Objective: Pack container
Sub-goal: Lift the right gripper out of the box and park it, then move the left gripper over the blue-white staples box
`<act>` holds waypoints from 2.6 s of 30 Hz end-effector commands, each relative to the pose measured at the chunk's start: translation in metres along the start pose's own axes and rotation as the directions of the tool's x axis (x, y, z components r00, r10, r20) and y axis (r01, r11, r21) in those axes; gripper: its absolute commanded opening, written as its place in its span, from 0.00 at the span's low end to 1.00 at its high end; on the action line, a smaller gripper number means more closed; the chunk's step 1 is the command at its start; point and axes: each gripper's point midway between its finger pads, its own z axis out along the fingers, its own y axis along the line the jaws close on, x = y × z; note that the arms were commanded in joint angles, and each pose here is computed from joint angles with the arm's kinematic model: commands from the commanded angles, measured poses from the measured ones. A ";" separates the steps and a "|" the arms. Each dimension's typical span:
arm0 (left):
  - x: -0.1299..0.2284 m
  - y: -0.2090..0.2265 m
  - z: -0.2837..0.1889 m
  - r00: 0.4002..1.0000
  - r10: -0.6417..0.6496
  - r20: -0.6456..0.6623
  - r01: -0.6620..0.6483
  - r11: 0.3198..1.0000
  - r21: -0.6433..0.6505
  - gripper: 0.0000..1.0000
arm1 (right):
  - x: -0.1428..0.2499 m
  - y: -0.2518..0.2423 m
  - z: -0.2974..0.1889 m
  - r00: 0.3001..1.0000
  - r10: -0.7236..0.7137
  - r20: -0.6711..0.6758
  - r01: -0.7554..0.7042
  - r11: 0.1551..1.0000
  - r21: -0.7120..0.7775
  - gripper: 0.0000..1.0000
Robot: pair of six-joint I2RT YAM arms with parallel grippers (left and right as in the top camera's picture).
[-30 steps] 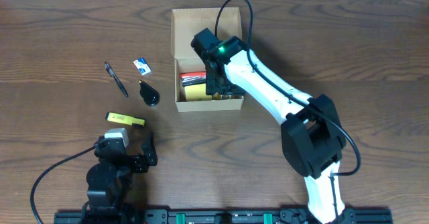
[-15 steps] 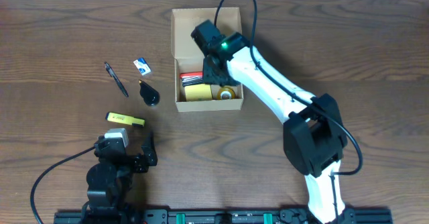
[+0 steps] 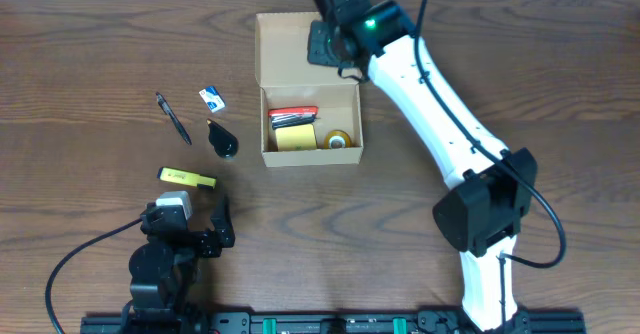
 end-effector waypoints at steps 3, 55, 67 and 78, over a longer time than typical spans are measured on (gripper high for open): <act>0.005 0.003 0.003 1.000 0.005 -0.005 -0.005 1.000 -0.012 0.95 | -0.023 -0.026 -0.014 0.980 -0.197 0.017 0.197 0.980 0.042 0.01; 0.005 0.003 0.003 1.000 0.005 -0.006 -0.005 1.000 -0.012 0.95 | 0.045 -0.099 -0.117 0.773 -0.620 -0.133 0.572 0.773 -0.276 0.99; 0.002 -0.022 0.001 0.994 -0.104 -0.013 0.105 0.986 0.128 0.95 | 0.047 -0.100 -0.118 0.771 -0.620 -0.143 0.570 0.773 -0.279 0.99; -0.065 -0.042 -0.012 0.950 -0.234 0.206 0.177 0.949 0.261 0.95 | 0.047 -0.100 -0.118 0.772 -0.620 -0.144 0.569 0.773 -0.279 0.99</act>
